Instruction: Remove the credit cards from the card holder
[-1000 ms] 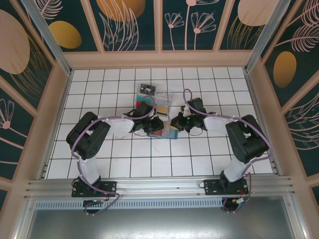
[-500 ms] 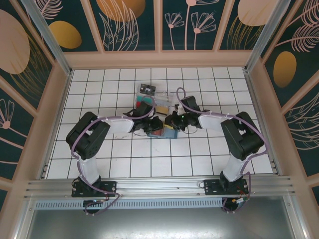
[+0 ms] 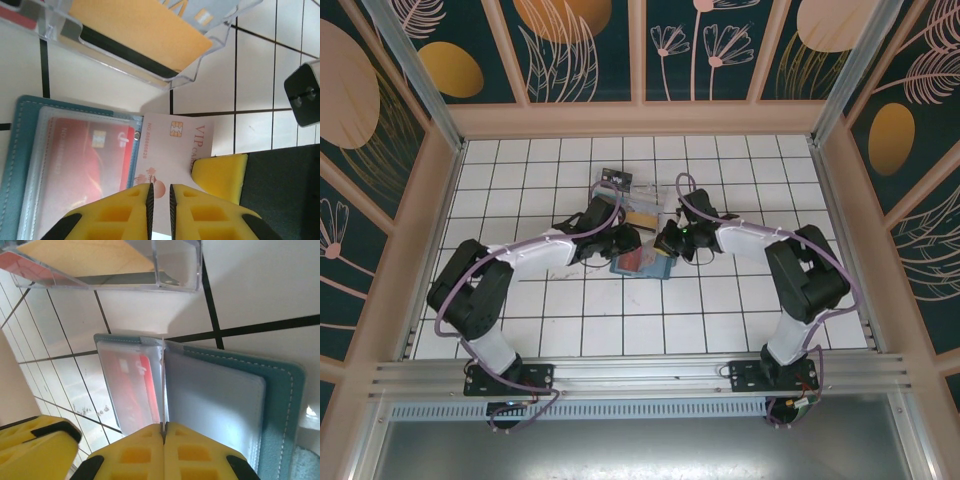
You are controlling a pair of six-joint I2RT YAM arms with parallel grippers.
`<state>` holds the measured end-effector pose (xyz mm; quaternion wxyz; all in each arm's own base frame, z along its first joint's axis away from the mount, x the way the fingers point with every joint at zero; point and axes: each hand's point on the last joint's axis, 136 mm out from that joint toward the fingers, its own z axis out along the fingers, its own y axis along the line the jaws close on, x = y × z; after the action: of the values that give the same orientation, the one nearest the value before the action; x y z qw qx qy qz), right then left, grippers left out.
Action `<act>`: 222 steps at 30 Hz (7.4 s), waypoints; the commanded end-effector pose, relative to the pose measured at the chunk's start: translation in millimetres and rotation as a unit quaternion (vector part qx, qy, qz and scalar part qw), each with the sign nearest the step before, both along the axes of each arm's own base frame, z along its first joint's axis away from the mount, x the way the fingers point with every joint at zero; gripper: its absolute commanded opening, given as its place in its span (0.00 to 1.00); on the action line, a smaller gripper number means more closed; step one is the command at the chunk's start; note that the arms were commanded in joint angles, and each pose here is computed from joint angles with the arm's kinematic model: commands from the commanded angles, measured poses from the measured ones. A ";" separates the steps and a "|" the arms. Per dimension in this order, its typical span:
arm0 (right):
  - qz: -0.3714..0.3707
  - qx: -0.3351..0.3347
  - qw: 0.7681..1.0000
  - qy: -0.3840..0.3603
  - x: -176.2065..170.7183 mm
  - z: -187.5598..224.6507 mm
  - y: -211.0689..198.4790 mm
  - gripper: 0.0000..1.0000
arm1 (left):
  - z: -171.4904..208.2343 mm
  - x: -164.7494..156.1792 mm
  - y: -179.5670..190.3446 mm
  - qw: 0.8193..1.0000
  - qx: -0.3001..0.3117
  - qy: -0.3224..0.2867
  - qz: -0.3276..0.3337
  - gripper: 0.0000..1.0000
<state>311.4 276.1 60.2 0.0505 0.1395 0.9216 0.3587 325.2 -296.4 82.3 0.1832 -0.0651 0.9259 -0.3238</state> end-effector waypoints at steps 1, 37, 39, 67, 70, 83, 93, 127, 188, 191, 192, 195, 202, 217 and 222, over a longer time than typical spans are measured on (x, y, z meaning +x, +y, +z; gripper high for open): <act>-0.036 0.008 0.999 0.007 5.1 31.5 1.1 0.00 | 3.6 0.5 12.3 1.000 0.026 -0.014 0.005 0.22; 0.105 -0.170 0.934 -0.296 88.2 129.9 -49.6 0.00 | 39.9 31.5 90.9 0.991 0.059 -0.073 0.099 0.99; 0.137 -0.183 0.913 -0.337 95.8 136.2 -45.5 0.00 | 39.6 32.4 94.4 0.990 0.056 -0.071 0.106 0.99; 0.525 -0.198 0.667 -0.490 102.8 126.3 44.3 0.00 | 24.7 17.3 132.9 0.986 0.023 -0.038 0.160 0.99; 0.542 -0.181 0.669 -0.476 95.6 118.6 46.1 0.00 | 24.0 17.1 132.6 0.986 0.021 -0.036 0.160 0.99; 0.577 -0.190 0.673 -0.422 102.9 73.5 37.0 0.00 | 17.1 15.1 129.8 0.988 0.017 -0.022 0.155 0.99; 0.587 -0.210 0.674 -0.397 108.5 57.0 25.6 0.00 | 12.9 13.3 128.5 0.988 0.014 -0.016 0.152 0.99; 0.576 -0.228 0.691 -0.371 118.1 52.3 27.6 0.13 | 6.4 8.4 126.7 0.989 0.007 -0.009 0.149 0.99; 0.098 -0.158 0.978 -0.088 -27.6 -26.0 -5.6 0.49 | 3.4 -9.0 48.5 0.997 -0.067 0.023 0.030 0.53; 0.101 -0.165 0.977 -0.088 -25.5 -30.6 -8.2 0.49 | -2.6 -7.5 39.3 0.997 -0.067 0.030 0.035 0.48; 0.103 -0.166 0.977 -0.086 -26.2 -32.8 -8.4 0.49 | -3.5 -6.8 36.9 0.997 -0.068 0.031 0.035 0.45; 0.102 -0.170 0.977 -0.081 -27.1 -38.2 -11.5 0.48 | -9.7 -5.6 32.7 0.996 -0.067 0.039 0.035 0.42; 0.106 -0.176 0.976 -0.073 -29.1 -47.8 -15.2 0.48 | -30.3 -5.3 33.2 0.997 -0.033 0.060 0.023 0.41; 0.115 -0.173 0.976 -0.066 -31.4 -52.9 -13.7 0.46 | -49.0 -10.9 27.2 0.996 -0.033 0.088 0.002 0.42; 0.116 -0.173 0.976 -0.064 -32.4 -54.4 -13.6 0.46 | -38.8 -10.5 24.0 0.996 -0.044 0.076 -0.008 0.39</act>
<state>289.2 273.4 29.6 0.1184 -0.0039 0.9661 0.2296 315.2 -264.9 36.1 0.1076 -0.1114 0.9253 -0.3461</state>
